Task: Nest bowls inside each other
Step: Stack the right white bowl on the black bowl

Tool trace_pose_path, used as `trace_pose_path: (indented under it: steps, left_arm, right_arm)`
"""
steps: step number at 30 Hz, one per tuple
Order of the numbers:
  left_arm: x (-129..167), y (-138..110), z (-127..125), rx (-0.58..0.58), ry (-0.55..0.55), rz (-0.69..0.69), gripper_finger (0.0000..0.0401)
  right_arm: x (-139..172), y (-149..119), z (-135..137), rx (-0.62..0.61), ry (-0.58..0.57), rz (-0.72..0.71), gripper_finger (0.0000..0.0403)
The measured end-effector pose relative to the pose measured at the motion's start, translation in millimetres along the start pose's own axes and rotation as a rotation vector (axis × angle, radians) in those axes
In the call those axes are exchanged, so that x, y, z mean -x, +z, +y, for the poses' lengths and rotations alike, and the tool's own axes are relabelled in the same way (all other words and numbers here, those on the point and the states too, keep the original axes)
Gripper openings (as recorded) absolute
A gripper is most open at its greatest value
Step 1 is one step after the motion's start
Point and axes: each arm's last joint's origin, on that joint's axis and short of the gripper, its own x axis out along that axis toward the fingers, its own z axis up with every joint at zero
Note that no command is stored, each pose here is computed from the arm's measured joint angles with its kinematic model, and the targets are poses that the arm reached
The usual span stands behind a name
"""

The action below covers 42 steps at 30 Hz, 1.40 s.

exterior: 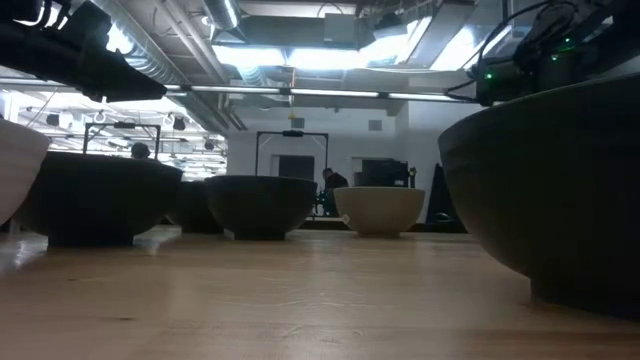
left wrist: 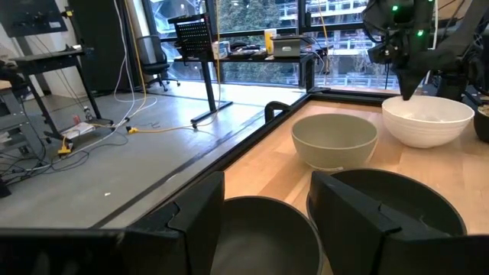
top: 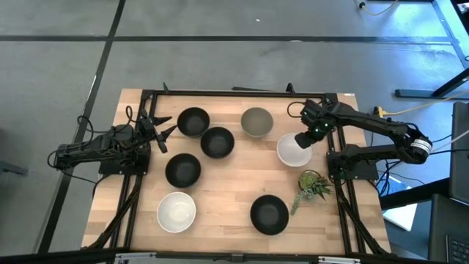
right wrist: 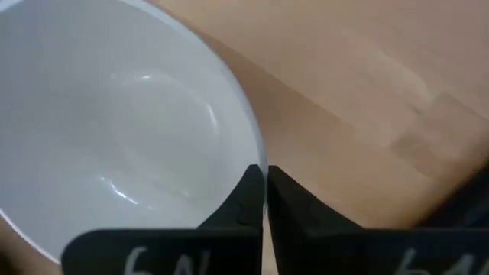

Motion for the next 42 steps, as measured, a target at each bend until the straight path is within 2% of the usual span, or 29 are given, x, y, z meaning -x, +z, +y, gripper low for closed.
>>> trace_pose_path:
  steps: [3,9,22,27,34,42]
  left_arm:
    - [0.0,0.0,0.0,0.0,0.0,0.0,0.0189]
    - [-0.1,-0.1,-0.1,0.0,0.0,0.001,0.0189]
    - [-0.1,-0.1,0.0,0.0,0.0,0.001,0.0189]
    - [0.0,0.0,0.0,0.0,0.0,0.0,0.0189]
    - [0.0,-0.1,0.0,0.0,0.0,0.0,0.0189]
    - [0.0,0.0,0.0,0.0,0.0,0.0,0.0189]
  right_arm:
    - [-0.6,0.3,6.1,0.023,0.052,-0.005,0.0006]
    - [1.0,-2.3,18.4,0.076,0.07,-0.009,0.0006]
    - [72.7,13.8,66.4,0.253,0.152,-0.262,0.0006]
    - [87.9,11.5,77.3,0.296,0.167,-0.296,0.0006]
    - [83.0,10.5,91.6,0.331,0.185,-0.281,0.0006]
    - [57.0,30.0,116.7,0.396,0.257,-0.252,0.0006]
